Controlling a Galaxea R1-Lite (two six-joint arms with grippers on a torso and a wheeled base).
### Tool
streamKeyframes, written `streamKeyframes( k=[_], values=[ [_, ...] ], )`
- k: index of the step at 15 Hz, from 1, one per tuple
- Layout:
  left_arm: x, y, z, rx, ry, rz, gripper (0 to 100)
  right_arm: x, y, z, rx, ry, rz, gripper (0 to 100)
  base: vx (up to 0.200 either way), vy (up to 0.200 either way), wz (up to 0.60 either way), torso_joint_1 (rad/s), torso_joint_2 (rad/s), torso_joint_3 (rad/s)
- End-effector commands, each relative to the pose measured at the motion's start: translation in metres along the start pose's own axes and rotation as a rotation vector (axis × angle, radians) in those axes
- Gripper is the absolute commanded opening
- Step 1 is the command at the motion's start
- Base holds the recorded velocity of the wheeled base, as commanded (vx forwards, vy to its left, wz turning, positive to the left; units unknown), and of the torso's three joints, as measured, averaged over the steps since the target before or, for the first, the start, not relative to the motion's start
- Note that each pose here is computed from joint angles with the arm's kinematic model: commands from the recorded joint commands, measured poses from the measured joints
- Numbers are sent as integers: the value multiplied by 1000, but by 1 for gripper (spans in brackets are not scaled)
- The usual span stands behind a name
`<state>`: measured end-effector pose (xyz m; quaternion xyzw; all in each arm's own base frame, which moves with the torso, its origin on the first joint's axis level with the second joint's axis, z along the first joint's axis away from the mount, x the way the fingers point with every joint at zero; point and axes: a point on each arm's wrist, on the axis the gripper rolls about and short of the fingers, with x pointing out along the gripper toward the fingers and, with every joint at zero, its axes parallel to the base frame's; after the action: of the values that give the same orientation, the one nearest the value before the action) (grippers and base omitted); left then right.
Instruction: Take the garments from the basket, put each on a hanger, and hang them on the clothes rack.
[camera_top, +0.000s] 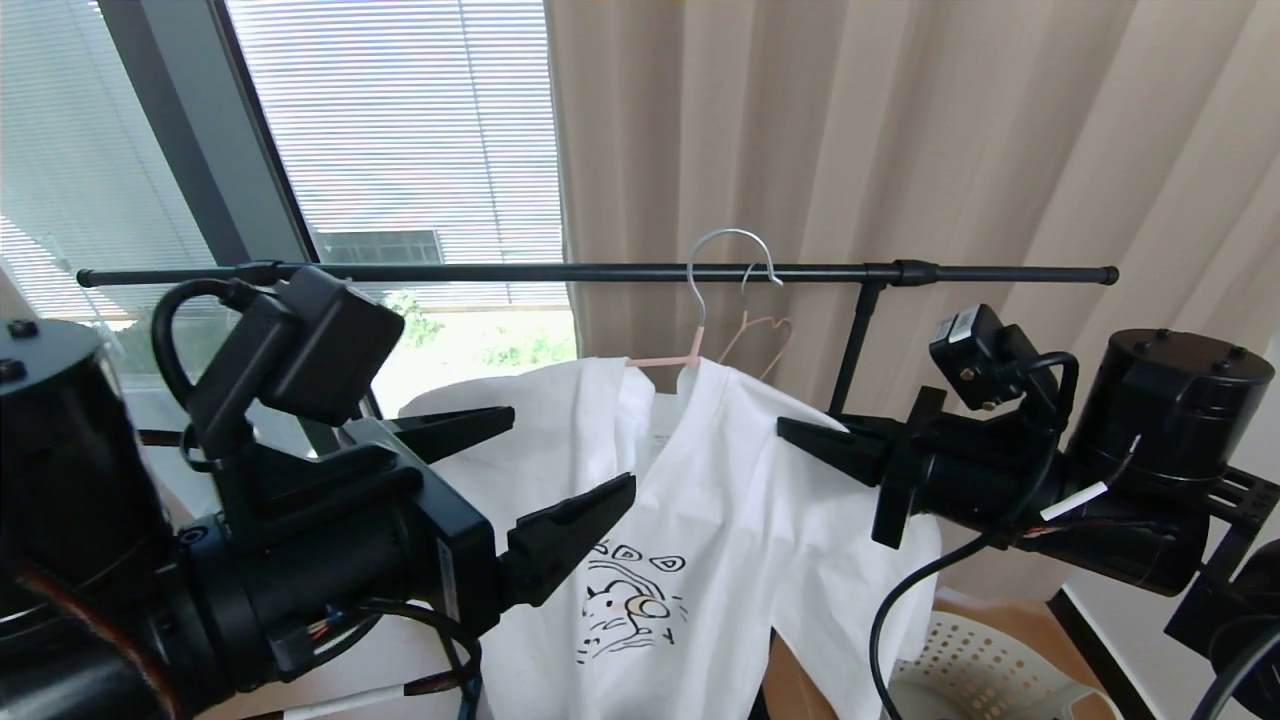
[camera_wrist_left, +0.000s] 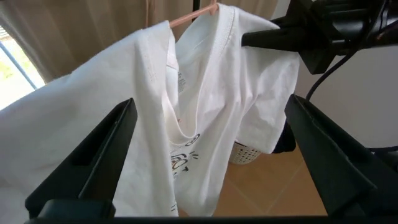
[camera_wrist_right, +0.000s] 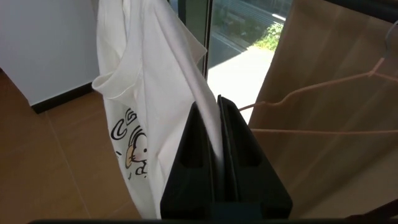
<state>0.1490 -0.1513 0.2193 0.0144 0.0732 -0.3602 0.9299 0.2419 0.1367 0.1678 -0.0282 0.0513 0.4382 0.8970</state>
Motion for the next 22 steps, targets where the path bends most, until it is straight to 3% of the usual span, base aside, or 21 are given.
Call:
streamKeyframes(
  k=[1,5,9,14,22],
  values=[
    [-25,18,3,-14,-50,54,100,-5,-9,1,0,-6,-17,0,0,0,0,0,0,0],
    [-41,66,-26,-63,30,102,100,-18,-28,0,-18,-13,0,0,0,0,0,0,0,0],
    [-34,95,-51,-137,125,89,100,-22,-33,-3,-40,-10,17,0,0,0,0,0,0,0],
    [-6,111,-81,-152,147,98,100,-35,-39,0,-48,-30,59,0,0,0,0,0,0,0],
    [3,118,-87,-166,154,107,100,-38,-38,2,-52,-39,78,0,0,0,0,0,0,0]
  ],
)
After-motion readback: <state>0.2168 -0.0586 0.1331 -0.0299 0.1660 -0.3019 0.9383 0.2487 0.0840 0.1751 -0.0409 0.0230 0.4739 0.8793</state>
